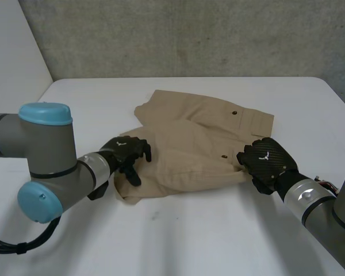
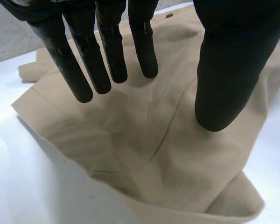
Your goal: Fold the shorts.
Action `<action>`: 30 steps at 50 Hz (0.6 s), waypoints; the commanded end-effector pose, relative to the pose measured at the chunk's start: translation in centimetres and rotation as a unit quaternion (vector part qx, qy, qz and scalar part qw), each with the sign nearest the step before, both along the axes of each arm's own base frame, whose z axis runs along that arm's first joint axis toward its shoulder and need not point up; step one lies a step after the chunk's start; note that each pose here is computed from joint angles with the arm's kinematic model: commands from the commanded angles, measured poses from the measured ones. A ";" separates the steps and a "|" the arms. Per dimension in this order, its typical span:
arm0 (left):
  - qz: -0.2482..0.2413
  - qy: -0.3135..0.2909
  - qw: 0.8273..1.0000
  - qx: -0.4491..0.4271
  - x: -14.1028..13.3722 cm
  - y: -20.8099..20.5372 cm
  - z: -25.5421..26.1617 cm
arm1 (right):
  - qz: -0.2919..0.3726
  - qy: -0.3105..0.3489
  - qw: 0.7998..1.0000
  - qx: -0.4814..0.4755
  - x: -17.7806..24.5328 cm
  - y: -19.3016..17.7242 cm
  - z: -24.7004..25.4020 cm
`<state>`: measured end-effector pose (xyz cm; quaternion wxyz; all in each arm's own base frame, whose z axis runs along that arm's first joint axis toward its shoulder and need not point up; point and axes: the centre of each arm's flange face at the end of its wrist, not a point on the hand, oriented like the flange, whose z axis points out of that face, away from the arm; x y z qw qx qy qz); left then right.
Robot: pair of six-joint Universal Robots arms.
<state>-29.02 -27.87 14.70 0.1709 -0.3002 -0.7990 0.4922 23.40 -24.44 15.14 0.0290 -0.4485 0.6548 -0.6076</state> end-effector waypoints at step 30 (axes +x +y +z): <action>0.036 0.111 0.955 -0.274 1.9 5.1 19.2 | -0.046 -0.064 0.994 -0.080 1.5 -1.9 12.4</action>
